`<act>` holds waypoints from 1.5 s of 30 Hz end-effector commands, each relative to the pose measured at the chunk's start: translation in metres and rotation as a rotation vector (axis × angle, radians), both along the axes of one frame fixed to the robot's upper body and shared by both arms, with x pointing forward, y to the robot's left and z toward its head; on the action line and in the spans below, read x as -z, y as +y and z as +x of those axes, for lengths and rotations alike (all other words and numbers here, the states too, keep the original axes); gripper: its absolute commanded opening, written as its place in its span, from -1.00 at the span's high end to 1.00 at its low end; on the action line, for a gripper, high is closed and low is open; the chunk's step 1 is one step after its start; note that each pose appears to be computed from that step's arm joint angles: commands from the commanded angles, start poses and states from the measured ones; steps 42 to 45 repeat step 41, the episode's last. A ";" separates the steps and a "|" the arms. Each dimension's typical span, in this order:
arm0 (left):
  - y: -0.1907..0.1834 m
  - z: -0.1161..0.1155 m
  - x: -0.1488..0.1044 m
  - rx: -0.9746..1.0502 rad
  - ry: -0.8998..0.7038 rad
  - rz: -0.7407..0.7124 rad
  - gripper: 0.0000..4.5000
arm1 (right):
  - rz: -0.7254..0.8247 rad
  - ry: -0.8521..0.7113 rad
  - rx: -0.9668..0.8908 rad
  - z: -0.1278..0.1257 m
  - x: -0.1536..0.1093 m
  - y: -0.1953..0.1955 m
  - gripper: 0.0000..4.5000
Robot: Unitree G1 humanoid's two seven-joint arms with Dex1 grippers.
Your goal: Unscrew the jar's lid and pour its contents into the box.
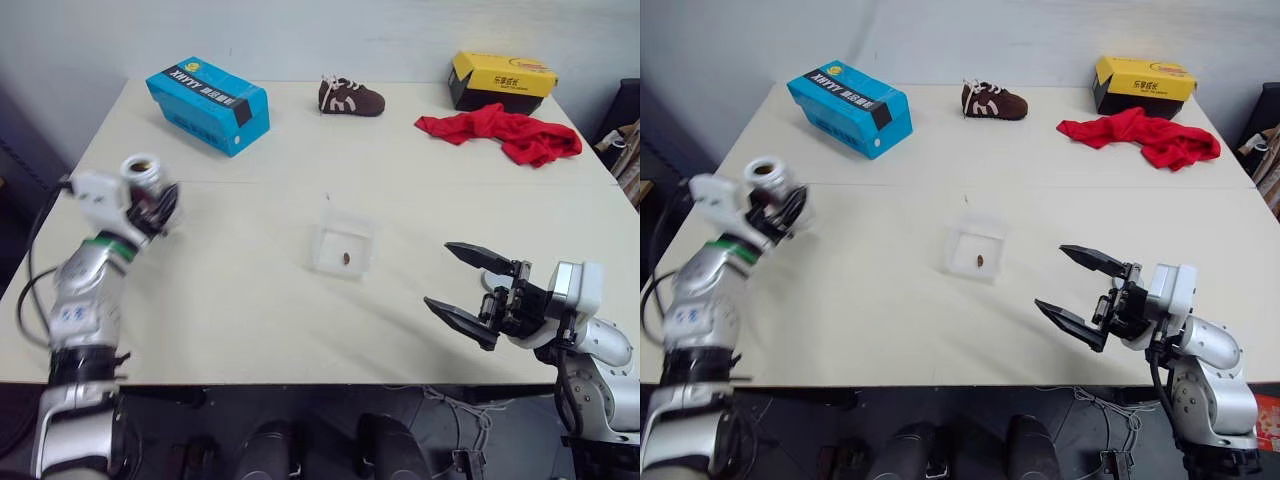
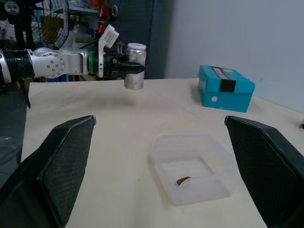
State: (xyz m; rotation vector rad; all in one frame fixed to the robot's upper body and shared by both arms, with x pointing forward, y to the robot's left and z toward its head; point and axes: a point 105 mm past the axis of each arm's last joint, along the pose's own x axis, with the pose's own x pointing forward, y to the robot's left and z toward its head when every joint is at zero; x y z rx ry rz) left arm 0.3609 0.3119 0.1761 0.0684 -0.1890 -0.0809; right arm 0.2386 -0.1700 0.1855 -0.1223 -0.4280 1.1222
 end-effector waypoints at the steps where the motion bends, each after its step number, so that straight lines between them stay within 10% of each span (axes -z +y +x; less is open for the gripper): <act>1: 0.021 -0.020 0.001 -0.084 -0.053 -0.004 -0.03 | -0.026 -0.039 -0.047 -0.007 0.003 0.005 -0.98; 12: 0.015 -0.028 0.050 -0.095 0.008 0.015 -0.03 | -0.046 -0.021 -0.031 -0.004 0.010 0.001 -0.98; 18: 0.016 -0.044 0.048 -0.073 0.007 0.011 -0.99 | -0.061 0.007 0.018 -0.008 0.014 -0.016 -1.00; 37: 0.013 -0.181 0.050 0.399 0.432 0.473 -0.99 | -0.375 0.140 0.215 -0.048 0.033 -0.131 -1.00; 45: 0.012 -0.191 0.051 0.455 0.468 0.526 -0.99 | -0.396 0.138 0.201 -0.047 0.028 -0.138 -1.00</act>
